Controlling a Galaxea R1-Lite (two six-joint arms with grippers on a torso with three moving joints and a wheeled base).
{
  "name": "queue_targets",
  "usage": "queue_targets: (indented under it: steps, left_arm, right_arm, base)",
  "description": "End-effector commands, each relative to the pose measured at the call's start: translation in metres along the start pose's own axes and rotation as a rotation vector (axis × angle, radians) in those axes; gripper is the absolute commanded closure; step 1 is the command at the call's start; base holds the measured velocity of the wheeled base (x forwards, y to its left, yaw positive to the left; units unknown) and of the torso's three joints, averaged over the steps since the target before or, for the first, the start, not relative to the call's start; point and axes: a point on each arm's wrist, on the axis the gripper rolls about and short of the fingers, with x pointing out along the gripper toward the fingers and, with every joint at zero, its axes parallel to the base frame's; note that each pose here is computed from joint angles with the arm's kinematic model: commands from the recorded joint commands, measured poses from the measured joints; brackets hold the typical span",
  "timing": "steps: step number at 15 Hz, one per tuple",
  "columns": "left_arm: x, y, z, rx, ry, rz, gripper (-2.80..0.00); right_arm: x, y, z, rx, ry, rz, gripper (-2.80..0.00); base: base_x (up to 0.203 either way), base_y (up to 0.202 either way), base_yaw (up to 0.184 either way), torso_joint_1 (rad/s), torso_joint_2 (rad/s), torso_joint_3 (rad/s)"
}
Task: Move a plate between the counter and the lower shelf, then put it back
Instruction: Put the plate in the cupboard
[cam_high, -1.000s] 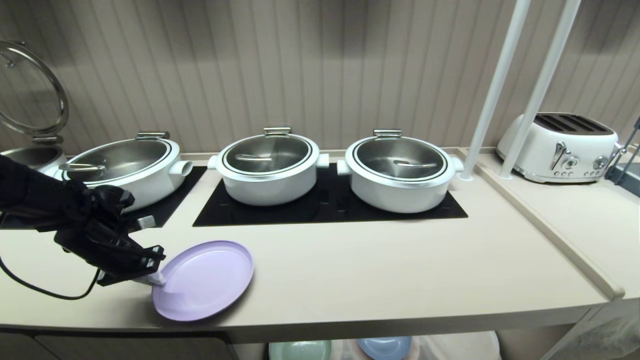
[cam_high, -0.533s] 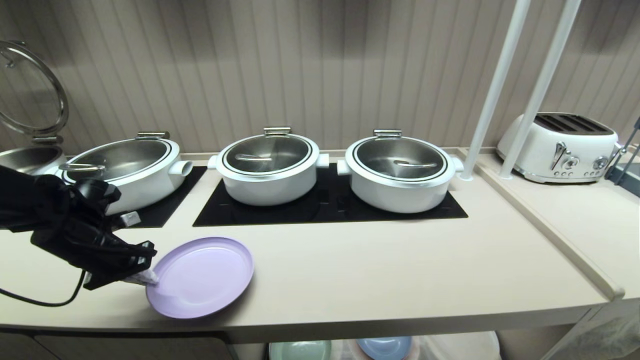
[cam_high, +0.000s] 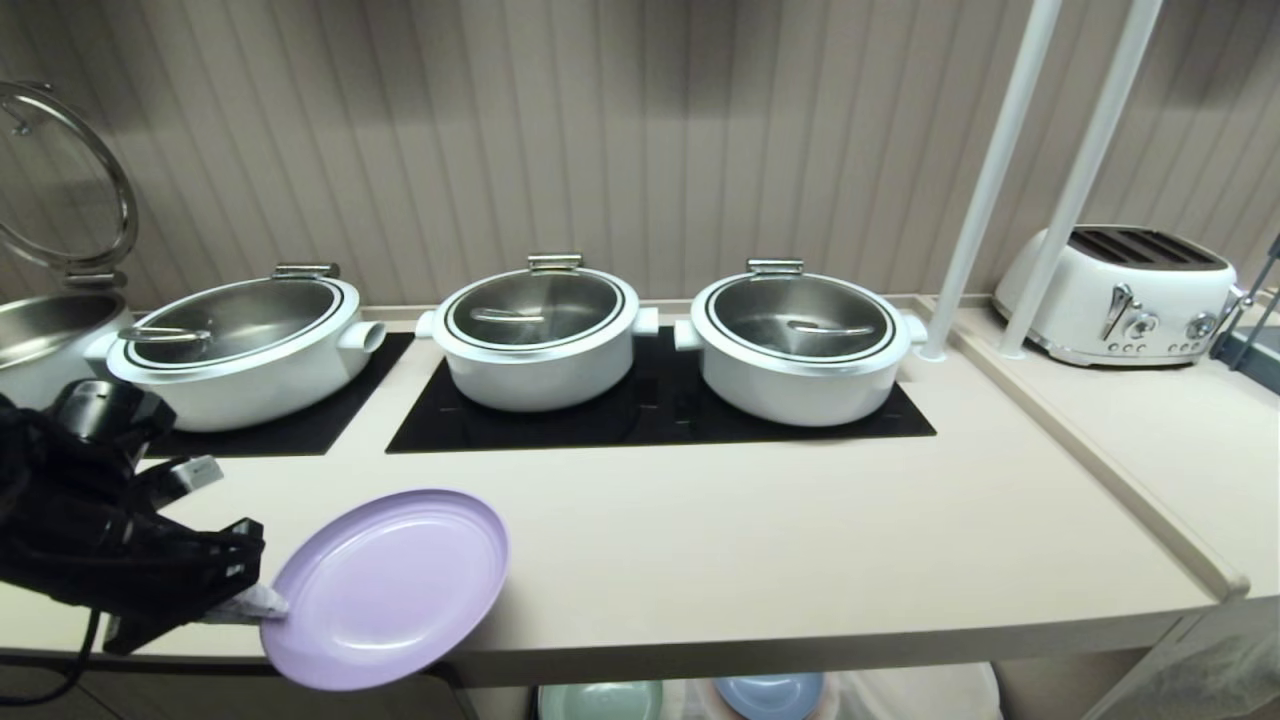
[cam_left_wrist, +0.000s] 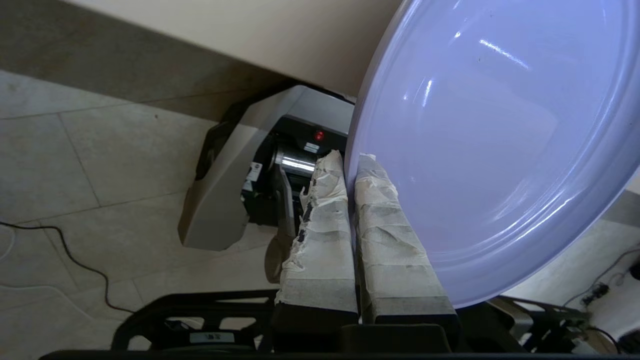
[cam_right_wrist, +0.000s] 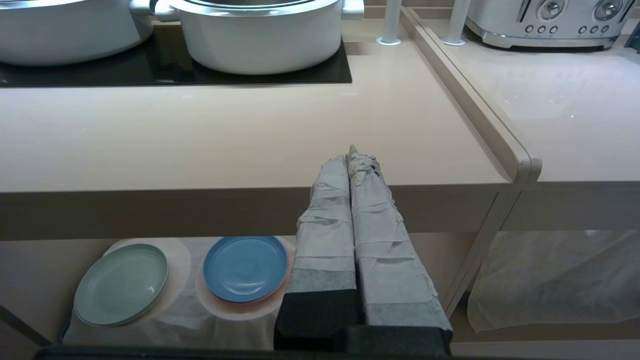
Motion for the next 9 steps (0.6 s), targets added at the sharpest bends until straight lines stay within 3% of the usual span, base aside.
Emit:
queue_targets:
  steps: [1, 9]
  left_arm:
    - [-0.022, 0.000, -0.027, 0.013, -0.049, -0.033, 0.00]
    - [-0.036, 0.014, -0.114, 0.031, -0.065, -0.089, 0.00]
  right_arm:
    - [0.000, 0.000, 0.000, 0.000, 0.000, 0.000, 0.00]
    - [0.000, 0.000, 0.000, 0.000, 0.000, -0.001, 0.00]
  base:
    - [0.000, 0.000, 0.000, 0.000, 0.00, 0.000]
    - [0.000, 0.000, 0.000, 0.000, 0.00, 0.000]
